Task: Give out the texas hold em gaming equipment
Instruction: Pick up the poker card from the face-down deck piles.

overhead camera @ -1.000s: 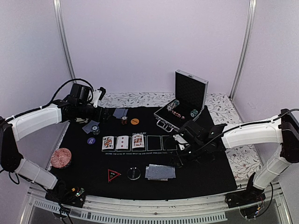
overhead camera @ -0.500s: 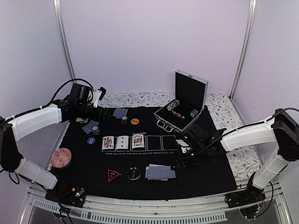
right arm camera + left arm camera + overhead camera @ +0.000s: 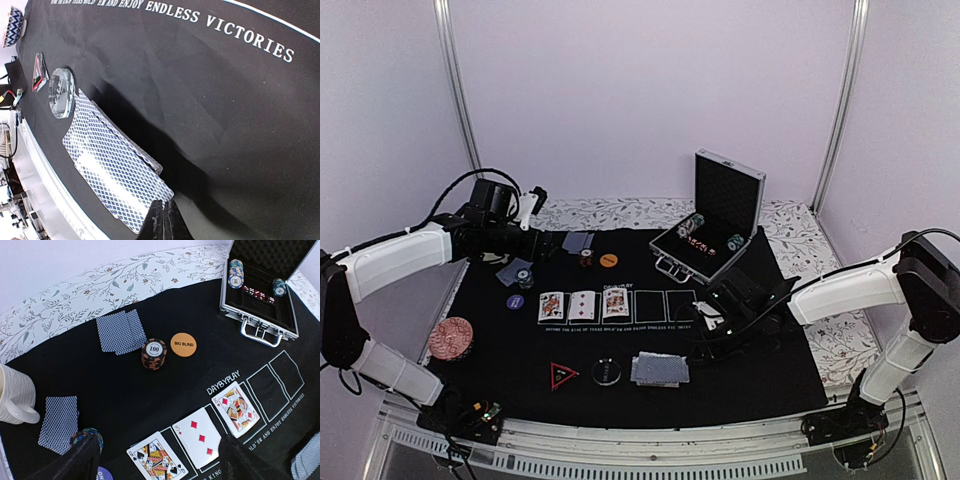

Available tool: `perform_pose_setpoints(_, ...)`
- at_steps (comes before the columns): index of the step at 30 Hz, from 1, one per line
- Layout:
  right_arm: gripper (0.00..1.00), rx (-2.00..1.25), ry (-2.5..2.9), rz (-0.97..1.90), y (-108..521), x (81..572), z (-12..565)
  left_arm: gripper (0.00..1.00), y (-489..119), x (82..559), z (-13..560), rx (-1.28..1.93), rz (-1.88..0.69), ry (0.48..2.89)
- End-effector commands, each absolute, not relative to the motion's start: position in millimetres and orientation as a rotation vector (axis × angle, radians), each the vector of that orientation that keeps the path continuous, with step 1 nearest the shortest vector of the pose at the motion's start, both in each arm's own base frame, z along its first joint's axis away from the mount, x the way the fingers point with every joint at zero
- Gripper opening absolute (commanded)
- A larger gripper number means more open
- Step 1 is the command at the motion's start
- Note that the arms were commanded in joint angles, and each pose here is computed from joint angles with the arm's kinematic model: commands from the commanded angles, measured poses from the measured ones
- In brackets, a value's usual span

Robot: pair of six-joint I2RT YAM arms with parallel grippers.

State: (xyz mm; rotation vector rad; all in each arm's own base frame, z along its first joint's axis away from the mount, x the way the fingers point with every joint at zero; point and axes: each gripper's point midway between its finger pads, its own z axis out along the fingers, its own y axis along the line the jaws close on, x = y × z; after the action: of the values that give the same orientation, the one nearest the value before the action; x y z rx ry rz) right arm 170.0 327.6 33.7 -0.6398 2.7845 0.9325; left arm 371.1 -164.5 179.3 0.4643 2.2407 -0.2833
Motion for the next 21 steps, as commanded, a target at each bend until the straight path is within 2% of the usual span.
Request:
perform_pose_setpoints(1,0.04,-0.644,2.786,0.953,328,169,32,0.84,-166,371,176,0.477,-0.289,2.239)
perform_pose_setpoints(8,0.04,-0.621,2.793,0.918,319,171,31,0.84,-168,370,175,0.486,-0.302,2.24)
perform_pose_setpoints(13,0.27,-0.572,2.804,0.885,321,178,26,0.84,-169,370,175,0.49,-0.308,2.241)
perform_pose_setpoints(17,0.32,-0.594,2.79,0.935,335,177,25,0.84,-169,370,174,0.492,-0.305,2.241)
perform_pose_setpoints(21,0.33,-0.603,2.805,0.939,338,174,20,0.84,-170,369,174,0.494,-0.306,2.243)
